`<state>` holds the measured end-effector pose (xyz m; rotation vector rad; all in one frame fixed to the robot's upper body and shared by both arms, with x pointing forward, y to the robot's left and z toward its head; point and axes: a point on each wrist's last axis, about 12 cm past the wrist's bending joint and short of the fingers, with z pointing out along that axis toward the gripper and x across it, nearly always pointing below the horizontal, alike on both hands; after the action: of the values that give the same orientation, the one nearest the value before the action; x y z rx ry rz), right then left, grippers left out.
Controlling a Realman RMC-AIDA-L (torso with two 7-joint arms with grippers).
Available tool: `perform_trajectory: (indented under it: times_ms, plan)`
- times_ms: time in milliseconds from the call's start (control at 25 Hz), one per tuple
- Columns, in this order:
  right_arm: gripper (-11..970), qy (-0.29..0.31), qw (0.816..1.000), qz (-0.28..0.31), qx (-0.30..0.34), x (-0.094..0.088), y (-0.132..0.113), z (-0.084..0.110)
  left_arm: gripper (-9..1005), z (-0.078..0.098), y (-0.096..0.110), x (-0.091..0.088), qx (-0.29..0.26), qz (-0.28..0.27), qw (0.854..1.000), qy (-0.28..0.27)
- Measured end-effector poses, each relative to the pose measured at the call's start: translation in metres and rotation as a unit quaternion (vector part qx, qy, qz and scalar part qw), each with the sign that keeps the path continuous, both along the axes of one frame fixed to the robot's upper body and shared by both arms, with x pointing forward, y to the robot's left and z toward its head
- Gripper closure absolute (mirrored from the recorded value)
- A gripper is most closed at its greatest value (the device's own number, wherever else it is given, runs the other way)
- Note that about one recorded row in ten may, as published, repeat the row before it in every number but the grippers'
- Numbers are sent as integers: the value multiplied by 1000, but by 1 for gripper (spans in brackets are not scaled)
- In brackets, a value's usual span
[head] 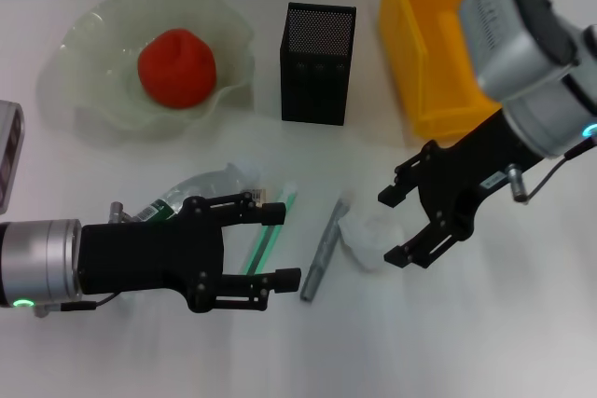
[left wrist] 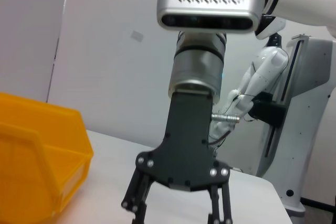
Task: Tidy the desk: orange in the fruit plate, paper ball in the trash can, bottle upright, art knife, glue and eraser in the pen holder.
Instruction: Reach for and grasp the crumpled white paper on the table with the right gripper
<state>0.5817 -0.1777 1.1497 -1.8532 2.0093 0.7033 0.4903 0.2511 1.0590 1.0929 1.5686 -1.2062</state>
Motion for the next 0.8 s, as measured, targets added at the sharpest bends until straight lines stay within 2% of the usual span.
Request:
perform_trajectory:
  times_ms: [480,800]
  plan:
    - [252,-33,999,8,-32,1,15,-23,187,-1,0,-1,5,-5,1000,4]
    - [261,-36,999,11,-37,0,18,-29,187,-1,0,-1,4,-5,1000,2]
